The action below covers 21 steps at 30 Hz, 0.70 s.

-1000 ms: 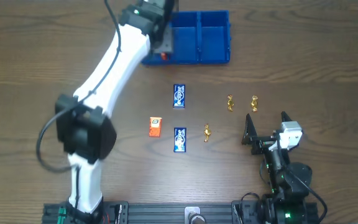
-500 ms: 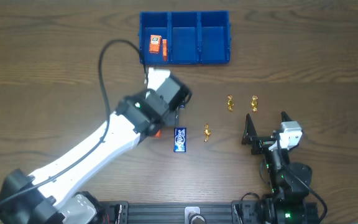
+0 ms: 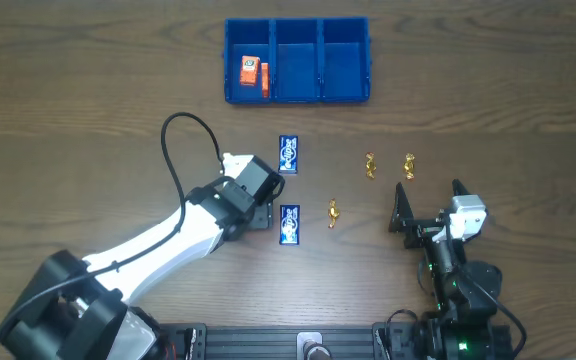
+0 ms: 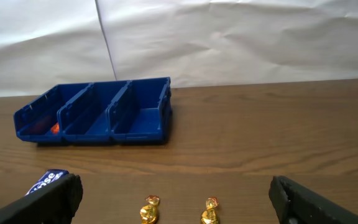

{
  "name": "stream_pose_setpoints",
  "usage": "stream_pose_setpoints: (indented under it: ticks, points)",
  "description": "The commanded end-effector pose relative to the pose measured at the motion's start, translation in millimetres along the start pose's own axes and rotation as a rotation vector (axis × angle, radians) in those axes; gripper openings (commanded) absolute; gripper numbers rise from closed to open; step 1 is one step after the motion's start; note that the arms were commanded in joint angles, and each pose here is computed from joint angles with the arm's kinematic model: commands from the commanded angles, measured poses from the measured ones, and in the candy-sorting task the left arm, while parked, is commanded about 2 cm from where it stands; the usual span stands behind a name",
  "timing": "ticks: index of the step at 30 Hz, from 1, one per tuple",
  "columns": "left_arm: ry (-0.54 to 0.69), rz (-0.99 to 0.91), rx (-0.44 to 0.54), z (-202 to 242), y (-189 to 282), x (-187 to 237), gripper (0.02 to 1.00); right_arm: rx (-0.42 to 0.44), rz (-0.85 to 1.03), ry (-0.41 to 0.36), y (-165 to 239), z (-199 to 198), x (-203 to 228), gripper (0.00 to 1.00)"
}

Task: Sort Candies Into Trays

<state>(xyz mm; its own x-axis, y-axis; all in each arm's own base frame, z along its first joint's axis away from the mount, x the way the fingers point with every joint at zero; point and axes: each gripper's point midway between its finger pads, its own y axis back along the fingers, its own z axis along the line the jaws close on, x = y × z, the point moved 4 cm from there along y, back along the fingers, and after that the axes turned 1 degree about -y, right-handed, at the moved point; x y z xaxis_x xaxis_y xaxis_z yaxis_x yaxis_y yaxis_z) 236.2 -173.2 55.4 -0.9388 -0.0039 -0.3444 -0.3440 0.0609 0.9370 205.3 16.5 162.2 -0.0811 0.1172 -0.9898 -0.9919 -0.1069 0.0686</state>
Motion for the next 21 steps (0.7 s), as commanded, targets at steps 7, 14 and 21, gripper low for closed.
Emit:
stream_pose_setpoints:
  ticks: [7, 14, 21]
  points:
    - [-0.001, 0.053, -0.021, 1, -22, 7, 0.601, -0.006, 0.003, 0.001, 0, 1, 2, 0.998]
    - [0.006, 0.044, -0.013, -2, -26, 6, 0.406, -0.006, 0.003, 0.001, 0, 1, 2, 0.998]
    - [0.027, 0.039, -0.01, -4, -25, 3, 0.297, -0.006, 0.003, 0.001, 0, 1, 2, 0.998]
